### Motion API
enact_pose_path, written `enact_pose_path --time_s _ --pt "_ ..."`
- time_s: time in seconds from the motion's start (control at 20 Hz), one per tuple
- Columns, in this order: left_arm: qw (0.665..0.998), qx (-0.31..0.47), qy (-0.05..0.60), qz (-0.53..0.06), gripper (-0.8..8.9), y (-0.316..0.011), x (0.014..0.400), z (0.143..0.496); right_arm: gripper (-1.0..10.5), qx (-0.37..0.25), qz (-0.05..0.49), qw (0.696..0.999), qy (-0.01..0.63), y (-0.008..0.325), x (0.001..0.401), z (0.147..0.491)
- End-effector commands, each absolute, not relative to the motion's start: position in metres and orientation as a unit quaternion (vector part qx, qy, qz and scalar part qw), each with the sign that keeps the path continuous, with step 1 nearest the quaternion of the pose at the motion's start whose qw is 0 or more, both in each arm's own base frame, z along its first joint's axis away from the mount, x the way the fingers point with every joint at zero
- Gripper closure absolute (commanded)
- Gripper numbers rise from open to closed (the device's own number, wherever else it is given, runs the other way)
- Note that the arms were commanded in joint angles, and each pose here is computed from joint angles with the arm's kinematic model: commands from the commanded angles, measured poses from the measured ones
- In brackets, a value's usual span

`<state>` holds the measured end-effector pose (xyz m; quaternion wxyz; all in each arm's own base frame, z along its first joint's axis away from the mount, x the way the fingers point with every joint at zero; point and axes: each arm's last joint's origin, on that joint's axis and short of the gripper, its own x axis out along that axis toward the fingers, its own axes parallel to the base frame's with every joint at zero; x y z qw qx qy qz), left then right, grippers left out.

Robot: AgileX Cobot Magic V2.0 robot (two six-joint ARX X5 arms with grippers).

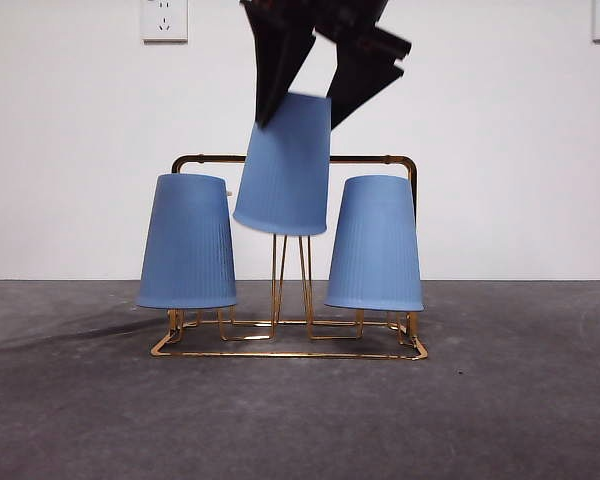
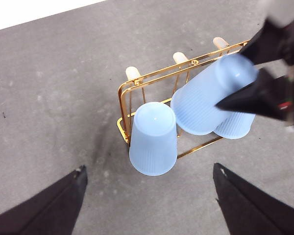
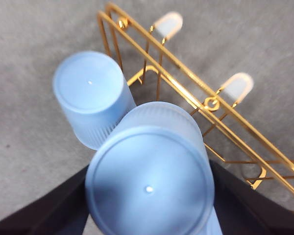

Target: Pick the top cup and place it on cupholder, pick up the mid cup and place it on cupholder, last pick the bottom cup and place it on cupholder.

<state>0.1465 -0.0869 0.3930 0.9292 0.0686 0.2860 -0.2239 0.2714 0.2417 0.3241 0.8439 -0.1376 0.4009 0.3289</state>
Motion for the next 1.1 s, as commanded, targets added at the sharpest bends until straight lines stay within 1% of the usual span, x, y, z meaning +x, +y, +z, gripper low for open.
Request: enact_pose_path --time_s 0.05,0.3,0.45,0.7,0.75,0.85,0.9,1.1 --pt "0.932 0.066 0.276 -0.228 4.07 -0.088 0.147 0.398 6.9 -0.148 0.337 0.839 0.401 0.252 0.279 0.315" --pt "0.932 0.066 0.276 -0.227 4.07 -0.088 0.147 0.398 6.9 -0.158 0.334 0.826 0.425 0.260 0.291 0.291" --pt "0.932 0.066 0.276 -0.227 4.08 -0.088 0.147 0.398 6.6 -0.162 0.333 0.824 0.429 0.262 0.294 0.285" --pt "0.931 0.066 0.276 -0.228 4.07 -0.088 0.147 0.398 6.6 -0.160 0.335 0.814 0.447 0.263 0.301 0.272" --pt "0.931 0.066 0.276 -0.227 4.08 -0.088 0.147 0.398 6.2 -0.161 0.335 0.813 0.448 0.264 0.302 0.270" --pt "0.931 0.066 0.276 -0.228 4.08 -0.088 0.147 0.398 5.2 -0.162 0.335 0.813 0.448 0.265 0.302 0.269" --pt "0.932 0.066 0.276 -0.228 4.07 -0.088 0.147 0.398 5.0 -0.162 0.335 0.813 0.448 0.264 0.302 0.269" --pt "0.932 0.066 0.276 -0.228 4.07 -0.088 0.147 0.398 5.0 -0.166 0.337 0.813 0.445 0.264 0.301 0.273"
